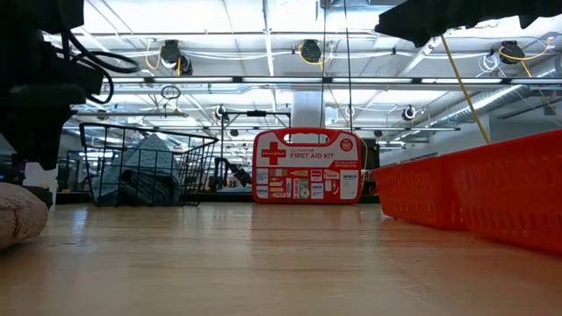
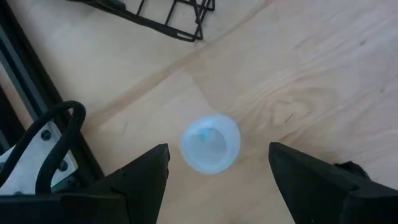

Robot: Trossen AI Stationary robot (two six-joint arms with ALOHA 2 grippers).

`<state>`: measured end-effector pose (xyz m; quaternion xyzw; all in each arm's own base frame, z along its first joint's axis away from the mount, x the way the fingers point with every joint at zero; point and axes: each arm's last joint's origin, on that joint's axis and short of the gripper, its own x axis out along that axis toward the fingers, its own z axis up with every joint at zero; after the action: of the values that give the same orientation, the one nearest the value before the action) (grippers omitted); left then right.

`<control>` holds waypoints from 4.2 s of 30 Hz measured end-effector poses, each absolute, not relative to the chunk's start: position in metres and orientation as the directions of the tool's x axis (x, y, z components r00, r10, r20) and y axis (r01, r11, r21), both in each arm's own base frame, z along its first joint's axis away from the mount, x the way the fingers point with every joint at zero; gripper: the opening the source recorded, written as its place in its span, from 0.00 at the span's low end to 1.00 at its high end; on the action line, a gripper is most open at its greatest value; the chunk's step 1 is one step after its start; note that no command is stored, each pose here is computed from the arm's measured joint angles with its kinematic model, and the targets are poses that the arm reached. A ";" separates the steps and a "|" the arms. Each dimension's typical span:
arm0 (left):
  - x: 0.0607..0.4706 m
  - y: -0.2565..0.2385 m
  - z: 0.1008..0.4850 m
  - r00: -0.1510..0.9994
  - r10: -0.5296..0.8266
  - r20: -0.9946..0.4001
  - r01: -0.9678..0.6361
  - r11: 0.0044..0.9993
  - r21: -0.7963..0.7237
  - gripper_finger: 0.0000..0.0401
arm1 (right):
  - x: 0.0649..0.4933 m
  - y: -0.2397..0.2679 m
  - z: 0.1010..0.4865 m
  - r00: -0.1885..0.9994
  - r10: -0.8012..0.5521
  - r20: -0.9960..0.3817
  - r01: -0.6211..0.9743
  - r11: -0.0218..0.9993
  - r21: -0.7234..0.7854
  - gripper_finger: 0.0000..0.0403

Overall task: Pick & Place Medicine items
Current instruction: Put the top white pill bottle into the top red basket

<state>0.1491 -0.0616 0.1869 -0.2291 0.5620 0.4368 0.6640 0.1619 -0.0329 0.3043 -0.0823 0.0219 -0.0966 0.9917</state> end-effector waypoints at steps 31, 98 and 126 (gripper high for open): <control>0.173 -0.050 0.166 0.150 0.169 -0.974 -0.815 0.579 -0.025 0.71 | 0.162 -0.033 0.304 0.980 -0.195 -0.029 0.187 0.968 -0.168 0.41; 0.412 0.020 0.188 0.333 0.050 -0.942 -0.075 0.997 0.026 0.37 | 0.162 -0.033 0.304 0.980 -0.198 -0.028 0.193 0.973 -0.128 0.41; 0.413 0.020 0.193 0.348 0.051 -0.936 -0.062 0.998 0.031 0.56 | 0.162 -0.033 0.304 0.980 -0.198 -0.031 0.194 0.976 -0.093 0.45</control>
<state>0.4129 0.0201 0.1931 -0.0051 0.5699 0.0344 0.8210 0.1620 -0.0330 0.3038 -0.0450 0.0200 -0.0987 0.9939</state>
